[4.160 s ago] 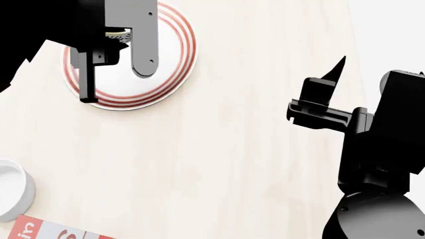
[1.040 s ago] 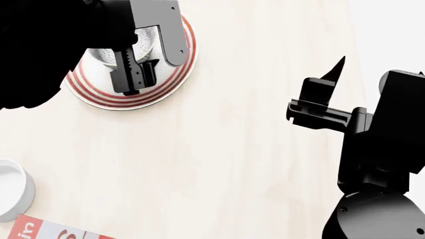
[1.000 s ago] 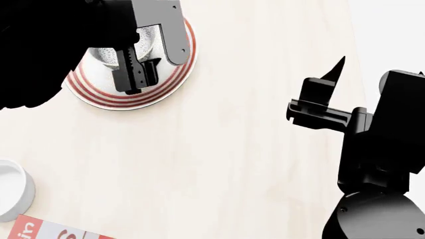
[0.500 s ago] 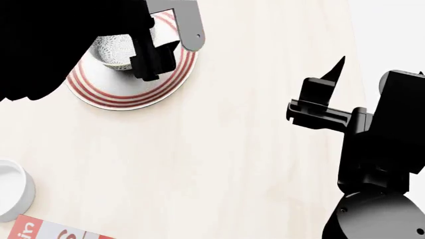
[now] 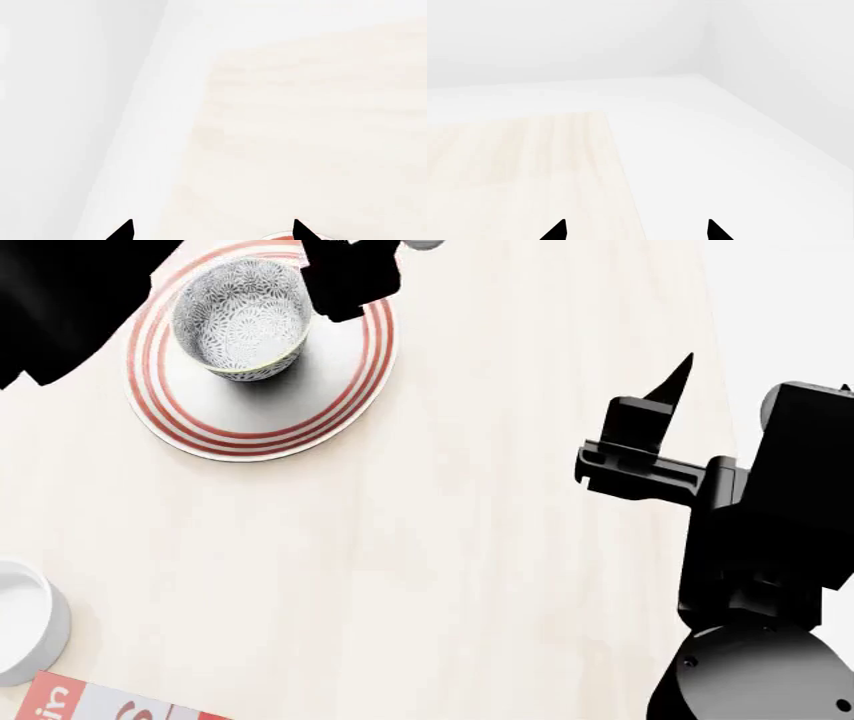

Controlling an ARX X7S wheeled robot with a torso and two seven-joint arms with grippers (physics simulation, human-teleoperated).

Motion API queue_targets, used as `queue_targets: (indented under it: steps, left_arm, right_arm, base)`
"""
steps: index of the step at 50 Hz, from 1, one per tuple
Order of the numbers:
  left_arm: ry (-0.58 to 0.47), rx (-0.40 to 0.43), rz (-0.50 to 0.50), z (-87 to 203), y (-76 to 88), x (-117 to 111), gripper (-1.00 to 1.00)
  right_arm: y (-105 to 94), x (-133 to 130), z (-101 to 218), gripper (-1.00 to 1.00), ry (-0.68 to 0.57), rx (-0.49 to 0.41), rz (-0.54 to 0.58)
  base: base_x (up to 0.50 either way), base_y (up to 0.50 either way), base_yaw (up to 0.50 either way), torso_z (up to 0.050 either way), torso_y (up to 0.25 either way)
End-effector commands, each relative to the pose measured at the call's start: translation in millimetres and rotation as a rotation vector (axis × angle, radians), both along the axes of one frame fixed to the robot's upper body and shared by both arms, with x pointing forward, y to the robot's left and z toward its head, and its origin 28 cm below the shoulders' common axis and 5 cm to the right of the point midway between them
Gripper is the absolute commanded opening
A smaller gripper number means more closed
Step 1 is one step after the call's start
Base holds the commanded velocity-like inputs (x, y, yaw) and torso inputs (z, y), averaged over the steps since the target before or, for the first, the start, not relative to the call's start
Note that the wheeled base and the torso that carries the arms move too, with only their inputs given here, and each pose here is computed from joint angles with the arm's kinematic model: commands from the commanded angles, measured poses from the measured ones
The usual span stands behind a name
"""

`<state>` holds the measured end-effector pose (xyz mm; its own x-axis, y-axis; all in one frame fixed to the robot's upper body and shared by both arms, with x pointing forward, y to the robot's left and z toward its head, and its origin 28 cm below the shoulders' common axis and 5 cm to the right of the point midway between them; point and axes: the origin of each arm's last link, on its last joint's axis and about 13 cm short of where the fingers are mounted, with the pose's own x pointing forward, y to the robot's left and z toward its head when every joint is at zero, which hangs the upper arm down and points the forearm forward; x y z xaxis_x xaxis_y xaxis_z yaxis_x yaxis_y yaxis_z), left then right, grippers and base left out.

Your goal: Pick the akita bowl next to the ramekin and place it on the plate.

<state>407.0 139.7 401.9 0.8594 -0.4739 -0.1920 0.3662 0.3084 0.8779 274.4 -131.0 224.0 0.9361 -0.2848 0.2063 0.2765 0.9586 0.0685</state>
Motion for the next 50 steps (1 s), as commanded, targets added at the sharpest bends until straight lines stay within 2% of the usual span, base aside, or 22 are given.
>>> queue_targets:
  steps: [1, 21, 23, 24, 50]
  left_arm:
    - [-0.057, -0.127, -0.056, 15, -12.3, -9, 1.00]
    - [-0.114, -0.437, -0.045, 3, 6.3, -39, 1.00]
    - [-0.120, -0.439, -0.038, 2, 8.7, -42, 1.00]
    - [-0.117, -0.488, -0.040, 1, 10.7, -43, 1.00]
    - [-0.240, -0.636, -0.009, 12, 38.5, -85, 1.00]
  right_arm:
    - [-0.5, 0, 0, 1.00, -0.015, 0.009, 0.004]
    - [-0.3, -1, 1, 1.00, -0.017, 0.007, 0.003]
    - [-0.3, -1, 2, 1.00, -0.017, 0.006, 0.004]
    - [-0.3, -1, 2, 1.00, -0.016, 0.006, 0.004]
    - [-0.2, -2, 3, 1.00, -0.015, 0.007, 0.003]
  base:
    - [0.00, 0.00, 0.00, 0.000, 0.000]
    - [0.00, 0.00, 0.00, 0.000, 0.000]
    - [0.00, 0.00, 0.00, 0.000, 0.000]
    - [0.00, 0.00, 0.00, 0.000, 0.000]
    - [0.00, 0.00, 0.00, 0.000, 0.000]
